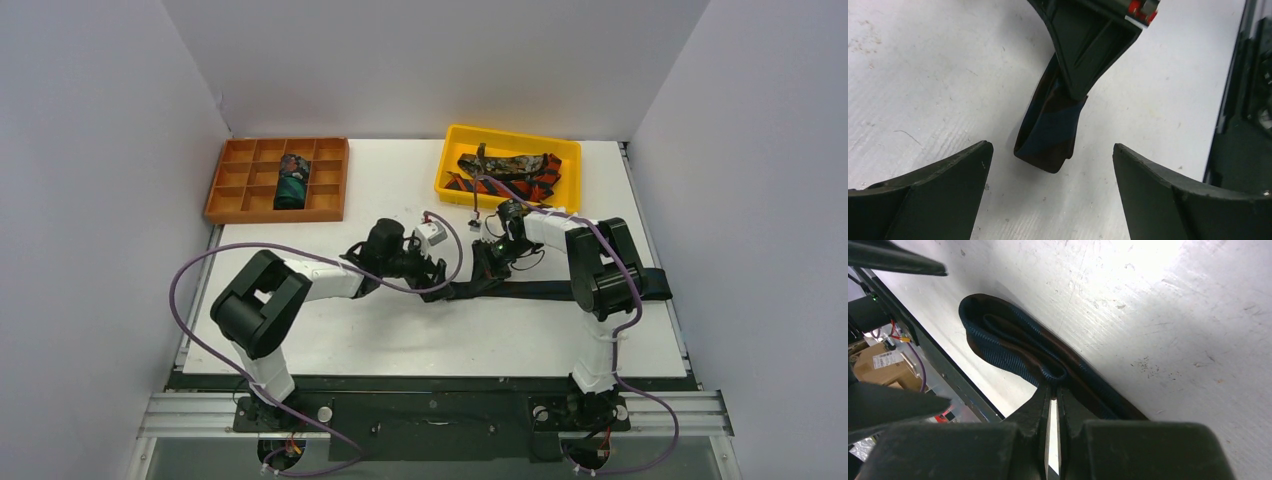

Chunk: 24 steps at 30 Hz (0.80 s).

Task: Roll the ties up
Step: Roll the tie at the center of the board.

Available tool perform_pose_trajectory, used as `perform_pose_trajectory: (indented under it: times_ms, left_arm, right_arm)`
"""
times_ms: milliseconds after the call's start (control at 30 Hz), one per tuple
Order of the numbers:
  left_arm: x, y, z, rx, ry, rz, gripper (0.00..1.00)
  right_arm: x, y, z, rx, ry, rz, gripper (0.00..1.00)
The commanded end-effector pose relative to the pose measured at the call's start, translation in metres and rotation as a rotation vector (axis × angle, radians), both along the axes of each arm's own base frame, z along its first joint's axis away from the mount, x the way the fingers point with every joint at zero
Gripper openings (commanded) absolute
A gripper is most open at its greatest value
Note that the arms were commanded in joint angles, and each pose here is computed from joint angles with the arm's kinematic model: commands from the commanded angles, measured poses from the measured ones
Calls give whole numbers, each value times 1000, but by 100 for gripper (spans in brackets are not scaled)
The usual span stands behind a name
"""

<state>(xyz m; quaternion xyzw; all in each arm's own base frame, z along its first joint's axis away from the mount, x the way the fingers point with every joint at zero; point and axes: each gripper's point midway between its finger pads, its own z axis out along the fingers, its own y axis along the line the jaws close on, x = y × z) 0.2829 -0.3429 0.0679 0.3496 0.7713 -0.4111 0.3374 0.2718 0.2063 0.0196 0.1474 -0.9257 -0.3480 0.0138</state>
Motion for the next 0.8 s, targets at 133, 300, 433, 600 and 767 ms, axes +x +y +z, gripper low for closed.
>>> perform_pose_trajectory:
  times_ms: [133,300,433,600,767]
  left_arm:
    - [-7,-11,-28,106,-226,-177,89]
    - [-19,-25,-40,137,-285,-284,89]
    - [-28,-32,-56,183,-301,-339,82]
    - [-37,-23,-71,227,-271,-360,59]
    - [-52,-7,-78,258,-236,-385,39]
  right_arm:
    - [-12,-25,-28,-112,7,72,0]
    - [-12,-22,-22,-94,1,77,0]
    - [-15,-15,-14,-75,-11,92,0]
    - [-14,-7,-1,-45,-28,98,0]
    - [-7,-2,19,-12,-59,105,0]
